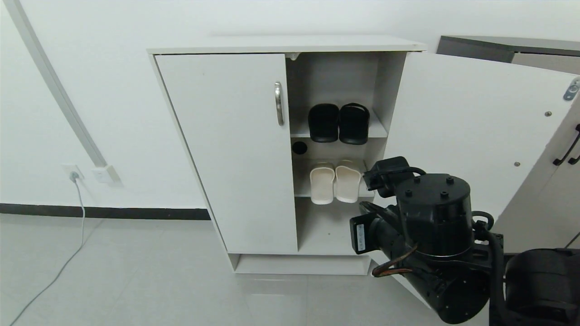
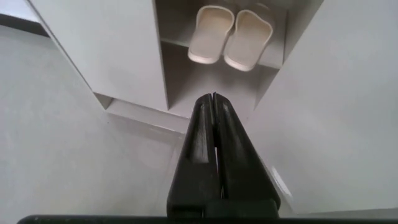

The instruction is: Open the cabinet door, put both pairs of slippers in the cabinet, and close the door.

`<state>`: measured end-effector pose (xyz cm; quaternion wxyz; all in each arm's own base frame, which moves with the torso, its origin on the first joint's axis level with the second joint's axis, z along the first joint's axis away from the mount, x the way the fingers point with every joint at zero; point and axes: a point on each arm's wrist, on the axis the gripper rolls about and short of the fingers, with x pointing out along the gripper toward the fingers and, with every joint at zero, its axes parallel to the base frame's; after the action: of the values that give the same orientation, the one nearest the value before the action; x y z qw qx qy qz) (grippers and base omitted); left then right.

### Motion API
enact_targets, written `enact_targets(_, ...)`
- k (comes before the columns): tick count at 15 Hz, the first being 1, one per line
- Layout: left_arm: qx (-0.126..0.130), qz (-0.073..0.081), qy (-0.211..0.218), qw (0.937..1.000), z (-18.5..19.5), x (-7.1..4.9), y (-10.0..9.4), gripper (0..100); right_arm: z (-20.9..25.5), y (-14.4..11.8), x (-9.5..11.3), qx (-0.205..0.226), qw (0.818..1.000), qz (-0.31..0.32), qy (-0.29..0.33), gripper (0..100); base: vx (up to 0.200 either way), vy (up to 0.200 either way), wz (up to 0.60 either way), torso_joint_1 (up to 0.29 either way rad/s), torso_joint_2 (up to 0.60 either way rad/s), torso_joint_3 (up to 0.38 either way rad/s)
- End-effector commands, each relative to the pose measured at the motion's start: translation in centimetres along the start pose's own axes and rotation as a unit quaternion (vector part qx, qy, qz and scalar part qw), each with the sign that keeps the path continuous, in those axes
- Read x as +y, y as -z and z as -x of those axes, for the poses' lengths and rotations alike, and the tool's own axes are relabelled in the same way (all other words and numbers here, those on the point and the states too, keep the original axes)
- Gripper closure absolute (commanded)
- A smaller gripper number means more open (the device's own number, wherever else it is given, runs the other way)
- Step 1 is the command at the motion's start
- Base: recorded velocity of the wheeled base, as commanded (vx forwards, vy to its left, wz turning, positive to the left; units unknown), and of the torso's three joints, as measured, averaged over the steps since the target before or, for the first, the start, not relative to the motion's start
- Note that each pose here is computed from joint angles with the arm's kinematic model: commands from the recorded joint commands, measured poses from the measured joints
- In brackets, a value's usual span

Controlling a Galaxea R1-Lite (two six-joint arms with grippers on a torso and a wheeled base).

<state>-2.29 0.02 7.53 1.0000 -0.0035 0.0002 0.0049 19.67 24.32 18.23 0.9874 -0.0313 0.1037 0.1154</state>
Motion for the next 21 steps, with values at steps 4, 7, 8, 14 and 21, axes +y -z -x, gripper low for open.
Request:
enact_targets(4,0.001,0.000,0.000,1.0000,-0.01,0.00,0.00,100,-0.19,0.29,0.03,0.004,1.000,0.003,-0.002,100,0.000,0.000,0.00,0.000,0.00,0.000)
enact_targets(7,0.001,0.000,0.000,1.0000,-0.01,0.00,0.00,100,-0.24,0.40,0.06,0.006,1.000,0.004,-0.002,100,0.000,0.000,0.00,0.000,0.00,0.000)
enact_targets(8,0.000,0.000,0.000,1.0000,0.00,0.00,-0.05,100,-0.30,0.44,0.04,0.006,1.000,0.004,-0.001,100,0.000,0.000,0.00,0.000,0.00,0.000)
enact_targets(14,0.000,0.000,0.000,1.0000,0.00,0.00,-0.05,100,-0.36,0.49,0.03,0.008,1.000,0.006,-0.001,100,0.000,0.000,0.00,0.011,-0.12,-0.196)
enact_targets(21,0.001,0.000,0.000,1.0000,-0.01,0.00,0.00,100,-0.54,0.60,-0.04,0.009,1.000,0.007,0.002,100,0.000,0.000,0.00,0.084,-0.50,-0.356)
